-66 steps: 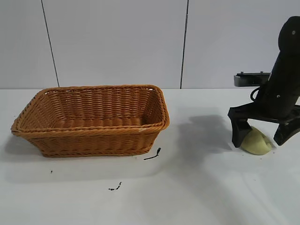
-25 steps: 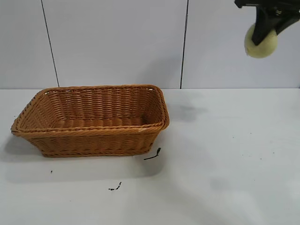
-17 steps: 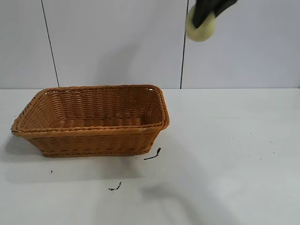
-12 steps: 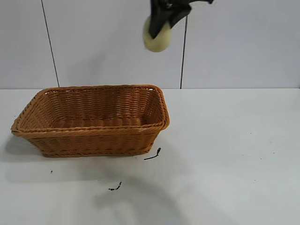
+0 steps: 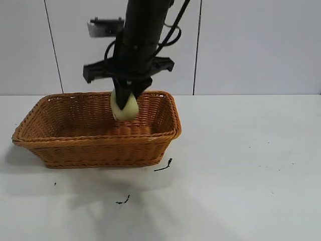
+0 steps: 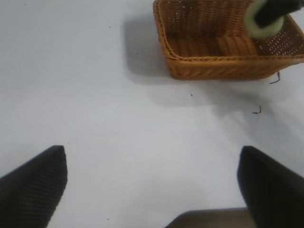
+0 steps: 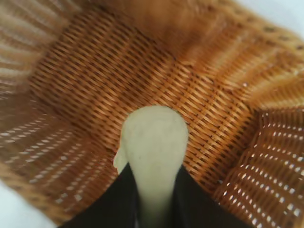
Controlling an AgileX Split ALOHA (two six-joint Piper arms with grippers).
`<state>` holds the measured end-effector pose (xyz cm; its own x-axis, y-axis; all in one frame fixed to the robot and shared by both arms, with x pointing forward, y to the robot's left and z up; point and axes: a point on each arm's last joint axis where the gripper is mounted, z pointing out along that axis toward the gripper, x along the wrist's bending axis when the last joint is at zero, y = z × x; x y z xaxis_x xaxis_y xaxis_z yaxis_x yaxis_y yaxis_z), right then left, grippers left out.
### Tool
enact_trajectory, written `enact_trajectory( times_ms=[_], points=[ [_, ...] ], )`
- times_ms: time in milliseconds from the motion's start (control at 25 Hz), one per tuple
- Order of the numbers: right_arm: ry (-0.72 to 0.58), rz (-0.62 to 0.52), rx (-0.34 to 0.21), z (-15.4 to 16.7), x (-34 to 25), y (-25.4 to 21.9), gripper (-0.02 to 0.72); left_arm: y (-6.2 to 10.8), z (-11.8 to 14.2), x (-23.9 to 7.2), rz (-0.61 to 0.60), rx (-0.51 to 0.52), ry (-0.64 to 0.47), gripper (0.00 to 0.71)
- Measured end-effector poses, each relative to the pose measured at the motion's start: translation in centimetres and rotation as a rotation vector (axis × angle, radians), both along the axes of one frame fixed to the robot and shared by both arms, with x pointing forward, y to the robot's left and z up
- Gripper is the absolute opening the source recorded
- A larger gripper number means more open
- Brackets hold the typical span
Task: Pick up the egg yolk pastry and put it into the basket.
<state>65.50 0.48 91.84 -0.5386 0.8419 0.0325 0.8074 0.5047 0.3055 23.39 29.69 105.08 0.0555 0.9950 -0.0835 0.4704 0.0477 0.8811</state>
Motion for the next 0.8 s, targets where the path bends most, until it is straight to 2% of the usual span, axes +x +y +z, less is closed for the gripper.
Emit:
enact_trajectory(
  times_ms=[160,240,360,520,640,800],
  points=[
    [-0.012,0.000,0.008,0.5,0.1,0.0,0.459,0.0,0.0,0.0,0.000,0.000,0.000,0.695],
    [-0.038,0.002,0.022,1.7,0.2,0.1,0.567,0.0,0.0,0.0,0.000,0.000,0.000,0.695],
    [-0.102,0.003,0.061,5.1,0.5,0.3,0.615,0.0,0.0,0.0,0.000,0.000,0.000,0.695],
    [-0.207,0.005,0.107,11.1,0.5,-0.1,0.625,0.0,0.0,0.0,0.000,0.000,0.000,0.695],
    [-0.279,-0.012,0.104,14.2,0.9,-1.3,0.625,0.0,0.0,0.0,0.000,0.000,0.000,0.695],
    [-0.287,-0.079,0.079,15.0,2.7,-4.5,0.625,0.0,0.0,0.0,0.000,0.000,0.000,0.695]
  ],
)
